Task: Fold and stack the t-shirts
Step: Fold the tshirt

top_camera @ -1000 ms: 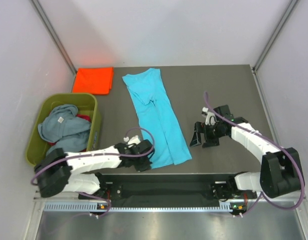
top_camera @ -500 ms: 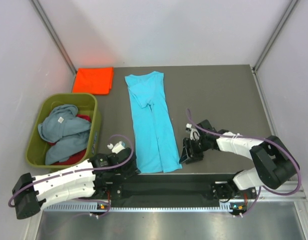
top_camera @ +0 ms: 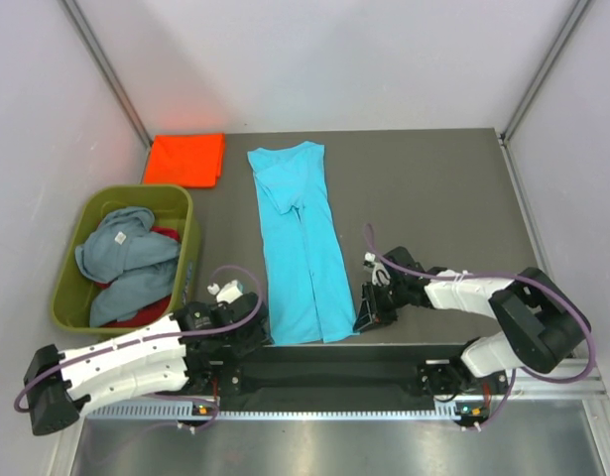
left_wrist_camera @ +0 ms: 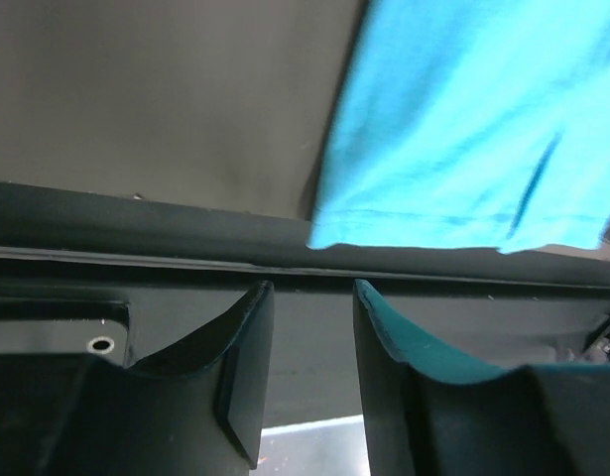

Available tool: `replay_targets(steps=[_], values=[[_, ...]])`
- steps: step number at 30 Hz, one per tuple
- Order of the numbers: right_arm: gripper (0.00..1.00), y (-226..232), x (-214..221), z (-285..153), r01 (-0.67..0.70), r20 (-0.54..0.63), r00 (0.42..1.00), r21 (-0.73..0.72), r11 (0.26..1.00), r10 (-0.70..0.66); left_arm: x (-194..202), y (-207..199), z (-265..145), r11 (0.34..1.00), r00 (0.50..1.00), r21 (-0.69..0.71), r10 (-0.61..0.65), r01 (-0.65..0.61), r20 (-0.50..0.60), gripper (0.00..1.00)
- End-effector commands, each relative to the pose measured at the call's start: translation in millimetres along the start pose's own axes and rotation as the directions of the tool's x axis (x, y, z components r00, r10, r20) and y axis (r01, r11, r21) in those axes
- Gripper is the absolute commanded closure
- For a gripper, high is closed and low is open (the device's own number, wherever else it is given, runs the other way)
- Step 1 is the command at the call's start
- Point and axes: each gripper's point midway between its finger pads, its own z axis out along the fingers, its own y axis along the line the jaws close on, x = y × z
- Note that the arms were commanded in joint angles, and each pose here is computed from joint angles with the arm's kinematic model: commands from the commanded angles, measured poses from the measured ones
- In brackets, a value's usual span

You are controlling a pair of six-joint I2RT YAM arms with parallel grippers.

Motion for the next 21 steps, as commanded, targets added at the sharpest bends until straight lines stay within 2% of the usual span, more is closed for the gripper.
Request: replay_targets(steps=[1,2,3,6,10,12,14,15,16,17,18,19,21], values=[[0.80,0.0,-1.6,6.2,0.011,0.027,1.000,0.010,1.000,-0.011,-9.8,-6.3,-19.6,0.999,0.999,0.009,0.031,-0.031,0.035,0.58],[0.84,-2.6,2.3,7.8,-0.005,0.023,1.000,0.017,1.000,0.005,-12.7,-7.6,-22.6,0.999,0.998,0.013,0.042,-0.042,0.049,0.58],[0.92,-1.9,1.6,7.9,-0.006,0.034,0.999,0.011,1.000,0.006,-16.0,-13.7,-30.3,0.998,0.997,0.031,0.046,-0.048,0.059,0.61],[1.00,-3.1,11.0,8.0,-0.033,0.047,0.998,0.003,0.999,0.033,-31.0,-33.8,-48.4,0.994,0.989,0.072,0.078,-0.087,0.122,0.63],[1.00,-0.3,23.7,5.7,-0.051,0.063,0.997,-0.026,0.998,0.053,-57.1,-66.7,-63.9,0.978,0.956,0.090,0.163,-0.190,0.244,0.63],[0.99,12.7,11.7,-3.2,-0.026,0.104,0.994,-0.035,0.999,0.029,-71.1,-85.3,-69.7,0.967,0.930,0.075,0.210,-0.243,0.300,0.59],[0.83,19.2,-3.5,-12.1,0.033,0.151,0.988,0.003,0.999,-0.033,-82.7,-97.1,-71.5,0.960,0.912,0.055,0.241,-0.274,0.332,0.57],[0.67,15.7,-3.3,-16.7,0.029,0.137,0.990,0.049,0.998,-0.035,-94.1,-106.4,-71.4,0.963,0.909,0.042,0.236,-0.266,0.343,0.57],[0.61,33.1,-25.6,-27.3,0.071,0.186,0.979,0.049,0.996,-0.079,-100.8,-110.7,-70.6,0.953,0.897,0.029,0.275,-0.303,0.346,0.56],[0.55,29.1,-38.3,-31.8,0.106,0.208,0.970,0.103,0.989,-0.126,-110.2,-122.5,-70.2,0.952,0.895,0.056,0.263,-0.302,0.360,0.56],[0.43,27.5,-44.9,-37.4,0.110,0.207,0.969,0.136,0.985,-0.137,-123.9,-126.5,-65.2,0.961,0.912,0.067,0.233,-0.270,0.338,0.56],[0.38,36.3,-72.8,-50.7,0.114,0.274,0.950,0.146,0.983,-0.151,-134.2,-130.4,-63.3,0.955,0.907,0.075,0.244,-0.286,0.344,0.56],[0.29,32.5,-99.1,-54.8,0.137,0.289,0.939,0.175,0.975,-0.184,-169.9,-143.6,-62.0,0.962,0.905,0.124,0.180,-0.244,0.385,0.55]])
